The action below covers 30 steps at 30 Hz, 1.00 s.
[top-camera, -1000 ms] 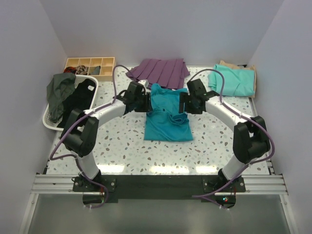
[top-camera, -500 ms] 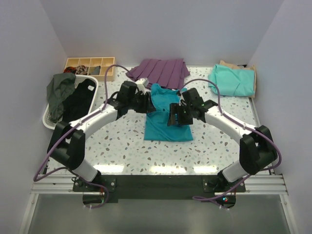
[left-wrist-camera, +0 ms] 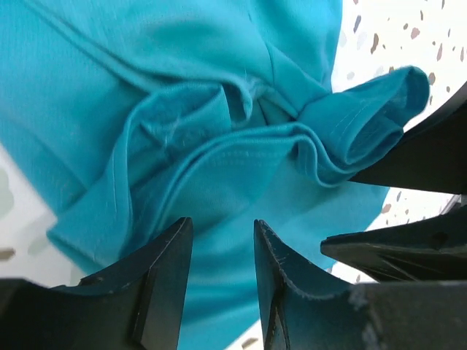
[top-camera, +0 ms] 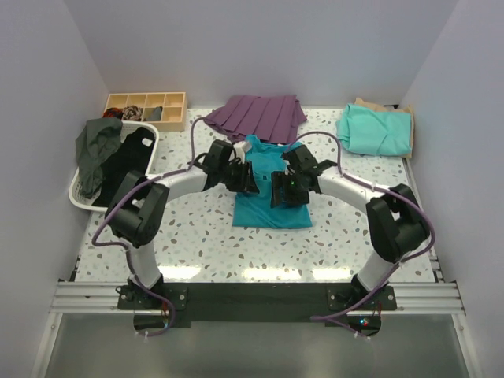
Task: Fold and stack the t-shirts
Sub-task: Fold the folded rectangular tshirt in 1/3 of the way
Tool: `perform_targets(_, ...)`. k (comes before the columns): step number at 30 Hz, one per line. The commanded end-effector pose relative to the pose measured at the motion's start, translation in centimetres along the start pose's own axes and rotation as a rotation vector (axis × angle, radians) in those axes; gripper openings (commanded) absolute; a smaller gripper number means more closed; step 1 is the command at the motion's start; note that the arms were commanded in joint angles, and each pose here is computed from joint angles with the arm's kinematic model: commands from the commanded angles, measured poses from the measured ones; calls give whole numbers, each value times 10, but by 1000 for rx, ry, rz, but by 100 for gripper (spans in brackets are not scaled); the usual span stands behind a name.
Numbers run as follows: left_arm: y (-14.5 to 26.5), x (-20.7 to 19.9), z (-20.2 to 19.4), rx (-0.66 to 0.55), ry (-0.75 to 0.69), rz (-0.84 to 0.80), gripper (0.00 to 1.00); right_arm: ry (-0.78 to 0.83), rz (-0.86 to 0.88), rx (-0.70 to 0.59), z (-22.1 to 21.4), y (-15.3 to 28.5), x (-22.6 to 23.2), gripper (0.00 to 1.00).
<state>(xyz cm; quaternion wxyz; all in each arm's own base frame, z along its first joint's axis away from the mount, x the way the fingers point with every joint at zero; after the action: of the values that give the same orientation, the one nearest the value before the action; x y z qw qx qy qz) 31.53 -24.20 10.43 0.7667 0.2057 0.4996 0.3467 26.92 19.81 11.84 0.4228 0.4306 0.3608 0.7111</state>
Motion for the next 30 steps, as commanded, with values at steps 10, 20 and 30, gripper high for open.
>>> perform_targets(10,-30,18,39,-114,-119,114,42,-48,-203,-105,65,-27,-43,72)
perform_targets(20,13,-7,74,-386,-232,138,44,-24,-297,-290,82,6,-57,73)
perform_targets(30,89,-46,63,-468,-238,85,47,-8,-311,-300,75,58,-51,81)
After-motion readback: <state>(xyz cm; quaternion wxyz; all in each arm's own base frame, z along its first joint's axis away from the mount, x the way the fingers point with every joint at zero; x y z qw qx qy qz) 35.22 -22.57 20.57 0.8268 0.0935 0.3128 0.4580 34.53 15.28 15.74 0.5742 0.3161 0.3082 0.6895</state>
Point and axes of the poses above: each gripper's point midway between its finger pads, its own y axis back along the fingers, its own x axis along the line the jaws close on, z = x × y, the point moved 7 cm from there along y, back along the fingers, and after that the axes turned 6 degrees about y, right-handed, at the moved point
